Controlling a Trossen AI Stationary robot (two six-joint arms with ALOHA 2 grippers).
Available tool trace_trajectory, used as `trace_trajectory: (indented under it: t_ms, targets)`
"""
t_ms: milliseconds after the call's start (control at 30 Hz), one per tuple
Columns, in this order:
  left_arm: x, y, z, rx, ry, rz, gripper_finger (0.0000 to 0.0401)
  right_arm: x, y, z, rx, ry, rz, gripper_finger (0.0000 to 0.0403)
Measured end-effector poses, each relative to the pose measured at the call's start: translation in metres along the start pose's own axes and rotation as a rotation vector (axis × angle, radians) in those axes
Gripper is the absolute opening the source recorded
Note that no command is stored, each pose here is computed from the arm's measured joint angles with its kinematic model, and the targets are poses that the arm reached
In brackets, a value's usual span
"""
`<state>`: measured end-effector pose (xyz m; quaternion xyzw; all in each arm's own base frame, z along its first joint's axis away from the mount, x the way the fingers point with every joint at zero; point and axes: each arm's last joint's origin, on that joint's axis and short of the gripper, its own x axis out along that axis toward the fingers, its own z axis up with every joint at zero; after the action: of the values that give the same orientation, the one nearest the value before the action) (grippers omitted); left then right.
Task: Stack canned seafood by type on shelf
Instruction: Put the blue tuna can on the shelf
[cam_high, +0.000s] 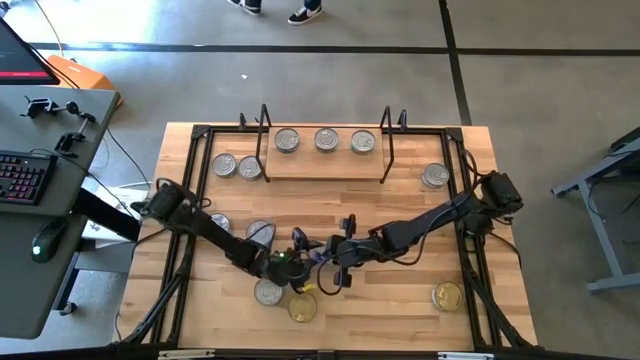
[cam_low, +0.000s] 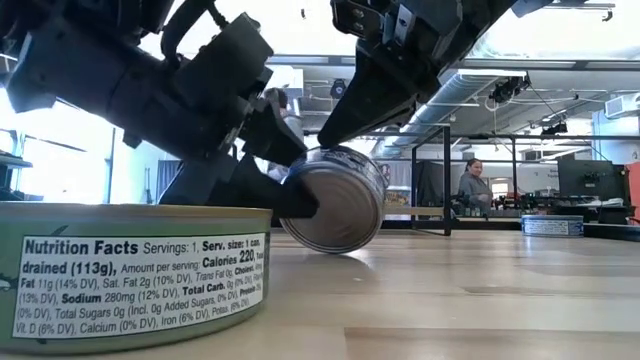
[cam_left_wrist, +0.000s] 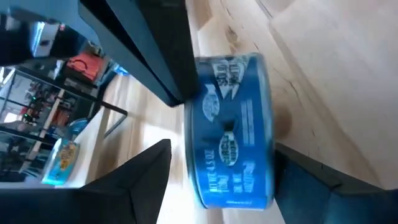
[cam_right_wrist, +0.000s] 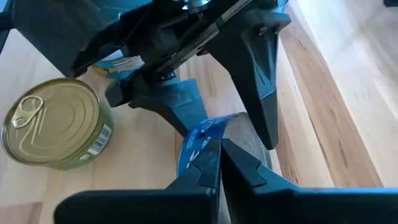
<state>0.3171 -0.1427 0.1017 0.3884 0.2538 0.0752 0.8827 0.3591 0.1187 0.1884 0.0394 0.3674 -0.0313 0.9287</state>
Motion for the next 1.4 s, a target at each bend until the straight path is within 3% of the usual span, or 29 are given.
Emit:
trace_trajectory:
  t_ms: [200, 433, 667, 767, 900, 1033, 1167, 1333, 1400]
  targets:
    - [0.000, -0.001, 0.000, -0.056, -0.012, -0.014, 0.0222, 0.000, 0.001, 0.000, -0.001, 0.006, 0.019, 0.0000]
    - [-0.001, -0.003, 0.002, -0.138, -0.031, -0.060, 0.0120, -0.002, 0.002, 0.005, -0.001, -0.025, 0.048, 0.0010]
    - [-0.019, -0.006, 0.008, -0.186, -0.006, -0.059, 0.0120, -0.032, 0.005, 0.024, -0.013, -0.088, 0.132, 0.0098]
    - [-0.033, -0.004, 0.012, -0.208, 0.022, 0.009, 0.0120, -0.046, 0.016, 0.026, -0.199, -0.149, 0.159, 0.0135]
    - [-0.052, 0.006, 0.020, -0.242, 0.020, 0.044, 0.0120, -0.055, 0.040, 0.016, -0.351, -0.256, 0.031, 0.0148]
    - [-0.068, 0.019, 0.027, -0.256, 0.004, 0.037, 0.0120, -0.049, 0.044, -0.002, -0.318, -0.264, -0.017, 0.0148]
    - [-0.082, 0.034, 0.032, -0.260, -0.008, 0.033, 0.0120, -0.046, 0.044, -0.006, -0.237, -0.292, 0.069, 0.0149]
    - [-0.096, 0.053, 0.035, -0.276, -0.017, 0.045, 0.0121, -0.049, 0.043, 0.015, -0.312, -0.321, 0.301, 0.0158]
    - [-0.099, 0.058, 0.036, -0.290, -0.020, 0.049, 0.0121, -0.053, 0.042, 0.026, -0.322, -0.351, 0.329, 0.0161]
